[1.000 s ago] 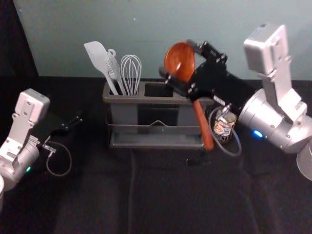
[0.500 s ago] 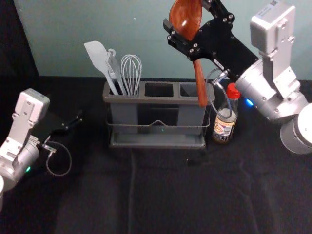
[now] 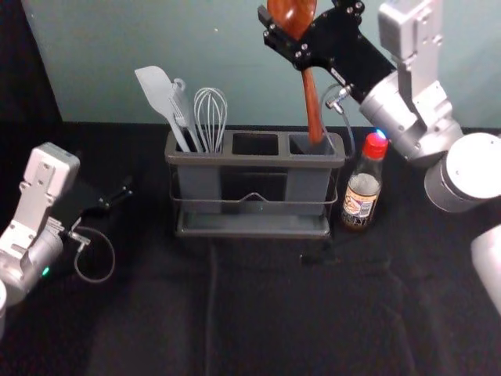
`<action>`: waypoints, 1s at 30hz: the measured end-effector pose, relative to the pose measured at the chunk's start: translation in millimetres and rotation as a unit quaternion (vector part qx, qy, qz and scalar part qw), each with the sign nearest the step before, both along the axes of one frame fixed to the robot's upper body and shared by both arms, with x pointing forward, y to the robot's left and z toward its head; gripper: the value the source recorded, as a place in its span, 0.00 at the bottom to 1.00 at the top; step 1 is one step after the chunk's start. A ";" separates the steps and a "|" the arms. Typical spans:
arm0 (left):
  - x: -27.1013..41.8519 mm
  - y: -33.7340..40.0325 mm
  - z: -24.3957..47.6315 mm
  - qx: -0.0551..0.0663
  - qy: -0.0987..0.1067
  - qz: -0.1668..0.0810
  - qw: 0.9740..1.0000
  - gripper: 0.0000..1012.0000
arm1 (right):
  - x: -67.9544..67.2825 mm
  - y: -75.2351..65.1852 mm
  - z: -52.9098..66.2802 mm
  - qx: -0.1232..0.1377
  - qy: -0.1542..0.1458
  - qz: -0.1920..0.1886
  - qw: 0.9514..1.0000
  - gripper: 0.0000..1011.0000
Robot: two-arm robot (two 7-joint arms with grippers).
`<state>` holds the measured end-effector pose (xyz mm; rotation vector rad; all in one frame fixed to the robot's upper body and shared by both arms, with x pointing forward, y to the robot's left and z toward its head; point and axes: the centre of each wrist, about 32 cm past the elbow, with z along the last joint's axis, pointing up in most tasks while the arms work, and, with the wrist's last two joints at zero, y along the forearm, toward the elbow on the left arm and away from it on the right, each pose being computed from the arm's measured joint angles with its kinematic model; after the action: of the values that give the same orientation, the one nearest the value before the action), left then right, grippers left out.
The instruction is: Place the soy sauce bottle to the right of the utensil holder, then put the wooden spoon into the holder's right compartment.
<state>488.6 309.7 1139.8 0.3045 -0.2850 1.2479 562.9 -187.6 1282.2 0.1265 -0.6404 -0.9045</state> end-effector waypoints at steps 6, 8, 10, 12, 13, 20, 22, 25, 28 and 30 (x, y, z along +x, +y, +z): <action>0.0 0.0 0.0 0.000 0.000 0.000 1.000 0.99 | 10.4 6.0 -4.7 -0.002 -0.008 -0.003 1.000 0.84; 0.0 0.0 0.0 0.000 0.000 0.000 1.000 0.99 | 12.3 7.7 -6.5 -0.001 -0.010 -0.003 1.000 0.84; 0.0 0.0 0.0 0.000 0.000 0.000 1.000 0.99 | 14.8 9.6 -9.4 -0.001 -0.011 -0.004 1.000 0.84; 0.0 0.0 0.0 0.000 0.000 0.000 1.000 0.99 | 16.4 10.9 -12.2 -0.002 -0.010 -0.005 1.000 0.84; 0.0 0.0 0.0 0.000 0.000 0.000 1.000 0.99 | 16.7 11.4 -12.8 -0.002 -0.010 -0.006 1.000 0.84; 0.0 0.0 0.0 0.000 0.000 0.000 1.000 0.99 | 19.6 12.1 -21.9 -0.003 -0.012 -0.011 1.000 0.84; 0.0 0.0 0.0 0.000 0.000 0.000 1.000 0.99 | 20.6 11.9 -25.4 -0.004 -0.014 -0.011 1.000 0.84; 0.0 0.0 0.0 0.000 0.000 0.000 1.000 0.99 | 21.7 11.3 -28.8 -0.003 -0.014 -0.012 1.000 0.84; 0.0 0.0 0.0 0.000 0.000 0.000 1.000 0.99 | 21.7 10.8 -31.9 -0.002 -0.013 -0.012 1.000 0.84; 0.0 0.0 0.0 0.000 0.000 0.000 1.000 0.99 | 21.4 10.5 -33.3 -0.002 -0.012 -0.012 1.000 0.84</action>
<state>488.6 309.7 1139.8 0.3045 -0.2850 1.2479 584.4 -177.2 1248.8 0.1268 -0.6679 -0.9253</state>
